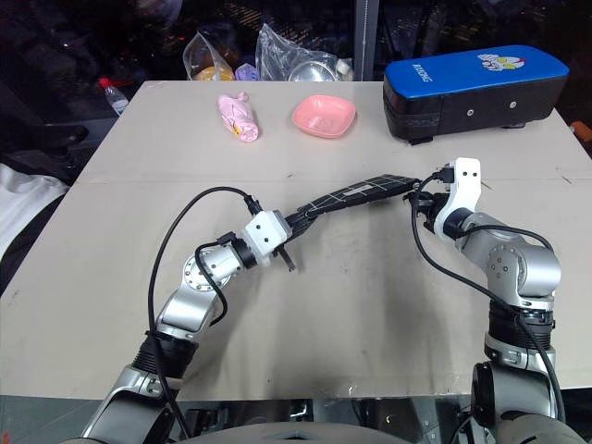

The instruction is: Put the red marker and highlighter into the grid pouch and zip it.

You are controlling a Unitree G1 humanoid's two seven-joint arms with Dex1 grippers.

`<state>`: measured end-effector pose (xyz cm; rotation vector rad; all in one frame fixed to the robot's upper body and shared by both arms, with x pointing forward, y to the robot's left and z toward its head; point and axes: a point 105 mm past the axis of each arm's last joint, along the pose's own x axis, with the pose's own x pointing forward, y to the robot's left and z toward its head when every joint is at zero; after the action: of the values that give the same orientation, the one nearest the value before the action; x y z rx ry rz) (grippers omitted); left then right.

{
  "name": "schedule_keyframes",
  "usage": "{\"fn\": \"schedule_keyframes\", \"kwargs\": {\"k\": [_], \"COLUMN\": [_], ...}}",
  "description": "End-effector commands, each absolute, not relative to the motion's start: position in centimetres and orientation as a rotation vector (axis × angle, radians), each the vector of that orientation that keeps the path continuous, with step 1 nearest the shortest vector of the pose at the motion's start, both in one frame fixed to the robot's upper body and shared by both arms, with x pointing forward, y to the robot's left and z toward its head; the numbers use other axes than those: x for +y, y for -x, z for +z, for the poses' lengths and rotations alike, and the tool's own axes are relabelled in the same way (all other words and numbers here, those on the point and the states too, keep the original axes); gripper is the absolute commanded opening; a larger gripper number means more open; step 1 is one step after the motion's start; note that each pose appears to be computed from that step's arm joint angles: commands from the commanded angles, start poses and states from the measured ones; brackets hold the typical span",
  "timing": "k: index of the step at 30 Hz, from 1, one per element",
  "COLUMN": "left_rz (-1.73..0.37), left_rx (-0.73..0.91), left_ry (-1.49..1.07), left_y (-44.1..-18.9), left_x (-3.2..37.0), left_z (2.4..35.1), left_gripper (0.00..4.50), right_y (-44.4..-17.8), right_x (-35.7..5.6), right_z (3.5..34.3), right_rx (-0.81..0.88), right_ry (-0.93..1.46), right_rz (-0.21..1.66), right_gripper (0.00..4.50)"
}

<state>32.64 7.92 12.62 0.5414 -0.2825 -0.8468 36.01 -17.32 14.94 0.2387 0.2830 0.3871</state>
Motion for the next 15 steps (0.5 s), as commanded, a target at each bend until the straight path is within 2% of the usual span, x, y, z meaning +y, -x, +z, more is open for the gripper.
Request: {"fn": "schedule_keyframes", "kwargs": {"k": [1,3,4,5,6,7,8,9,10,14,15], "left_rz": [-0.821,-0.829,-0.827,-0.828,-0.82,-0.808,-0.795,-0.791,-0.792,-0.813,-0.817], "left_rx": [-0.329,-0.323,-0.32,-0.311,-0.302,-0.296,-0.287,-0.261,-0.228,-0.126,-0.103], "left_ry": [-0.543,-0.534,-0.532,-0.529,-0.535,-0.543,-0.549,-0.536,-0.506,-0.392,-0.38], "left_y": [-32.7,-32.5,-32.4,-32.3,-32.1,-32.0,-31.9,-31.4,-30.8,-28.2,-27.7], "left_x": [8.5,8.7,9.1,9.6,10.2,10.8,11.5,12.3,12.9,14.1,14.2], "left_z": [13.9,13.8,13.8,13.7,13.7,13.6,13.5,13.1,12.7,11.5,11.2], "left_gripper": [0.0,0.0,0.0,0.9,1.25,1.57,1.57,2.16,2.5,4.34,4.43], "right_y": [-34.8,-34.1,-33.7,-33.1,-32.4,-31.8,-31.2,-30.4,-29.7,-28.2,-28.0], "right_x": [-16.9,-17.1,-17.4,-17.9,-18.5,-19.0,-19.7,-21.0,-22.3,-24.9,-25.1], "right_z": [16.4,16.0,15.6,15.3,15.0,14.6,14.2,13.1,12.2,10.8,10.8], "right_rx": [0.234,0.246,0.249,0.242,0.232,0.225,0.224,0.244,0.265,0.242,0.227], "right_ry": [-0.224,-0.202,-0.171,-0.135,-0.093,-0.051,-0.003,0.076,0.154,0.255,0.259], "right_rz": [0.482,0.503,0.517,0.539,0.565,0.587,0.601,0.607,0.619,0.681,0.691], "right_gripper": [0.63,1.31,1.8,2.56,2.73,3.16,3.16,3.73,4.04,4.04,4.04]}}
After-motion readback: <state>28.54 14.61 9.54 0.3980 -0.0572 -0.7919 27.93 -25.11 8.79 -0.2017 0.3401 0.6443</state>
